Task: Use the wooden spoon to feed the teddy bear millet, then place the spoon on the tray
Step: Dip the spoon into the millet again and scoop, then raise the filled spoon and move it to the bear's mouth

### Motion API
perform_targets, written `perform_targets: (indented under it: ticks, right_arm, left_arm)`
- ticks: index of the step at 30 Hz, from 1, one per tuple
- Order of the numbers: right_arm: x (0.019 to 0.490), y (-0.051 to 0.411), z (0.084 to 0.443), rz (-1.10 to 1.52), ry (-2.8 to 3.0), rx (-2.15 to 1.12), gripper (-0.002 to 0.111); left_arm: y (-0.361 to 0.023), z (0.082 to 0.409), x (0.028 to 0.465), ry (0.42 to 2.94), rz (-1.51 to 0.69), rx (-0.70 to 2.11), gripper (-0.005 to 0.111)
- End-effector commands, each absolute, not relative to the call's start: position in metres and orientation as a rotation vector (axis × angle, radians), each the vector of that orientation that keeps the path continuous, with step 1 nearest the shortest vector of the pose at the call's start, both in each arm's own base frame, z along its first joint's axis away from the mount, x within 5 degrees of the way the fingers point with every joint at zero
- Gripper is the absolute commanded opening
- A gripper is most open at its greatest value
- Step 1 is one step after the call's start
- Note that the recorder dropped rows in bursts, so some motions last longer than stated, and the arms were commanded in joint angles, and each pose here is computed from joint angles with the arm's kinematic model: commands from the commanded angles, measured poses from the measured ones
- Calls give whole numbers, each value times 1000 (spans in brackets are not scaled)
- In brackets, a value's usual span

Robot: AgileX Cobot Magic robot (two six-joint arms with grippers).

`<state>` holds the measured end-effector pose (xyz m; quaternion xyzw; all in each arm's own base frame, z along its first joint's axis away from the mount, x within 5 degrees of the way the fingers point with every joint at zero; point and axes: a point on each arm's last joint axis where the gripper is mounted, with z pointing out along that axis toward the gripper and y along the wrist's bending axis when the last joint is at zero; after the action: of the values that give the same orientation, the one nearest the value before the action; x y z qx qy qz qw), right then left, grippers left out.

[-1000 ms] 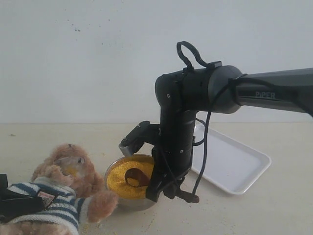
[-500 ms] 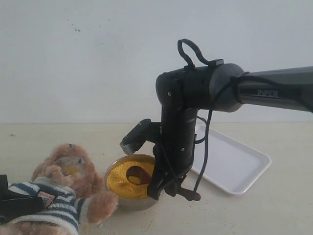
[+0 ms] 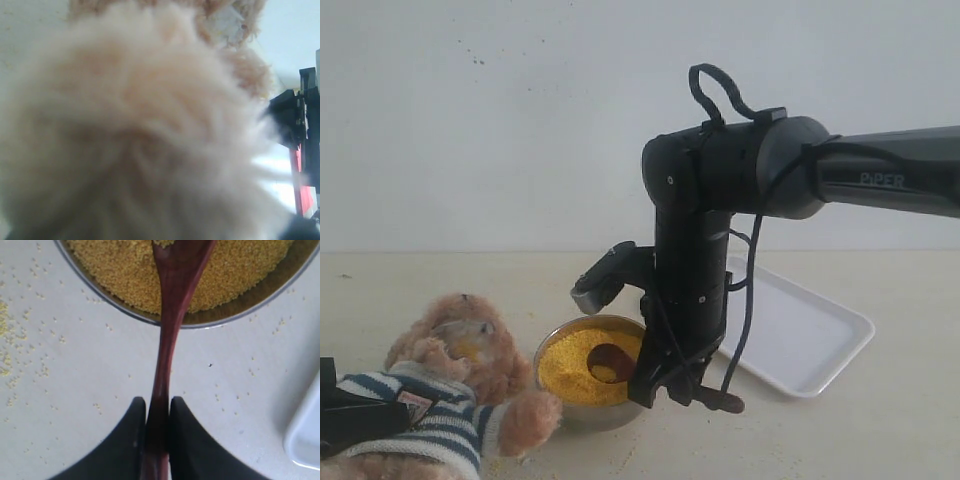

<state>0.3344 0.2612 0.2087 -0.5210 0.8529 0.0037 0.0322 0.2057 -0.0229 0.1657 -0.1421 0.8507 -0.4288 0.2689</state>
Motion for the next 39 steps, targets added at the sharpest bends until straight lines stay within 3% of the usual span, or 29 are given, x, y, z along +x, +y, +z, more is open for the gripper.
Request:
perform_targets:
  ticks: [1,10,16,27,39]
  right_arm:
    - [335,257,216,-1,2621,-1586,0]
    - [338,250,227,55,2611,-1560,0]
    - [356,228,232,535,2652,-1361,0]
    - [364,216,237,615,2682,-1238,0]
    - [343,225,289,819,2572,-1117,0]
  left_arm:
    - [-24,167,206,2276,-1182,-376,4]
    - [-24,167,205,2281,-1181,-371,4]
    - [-24,167,205,2280,-1183,-369,4]
    - [-25,166,204,2292,-1180,-353,4]
    - [-25,166,204,2298,-1178,-344,4]
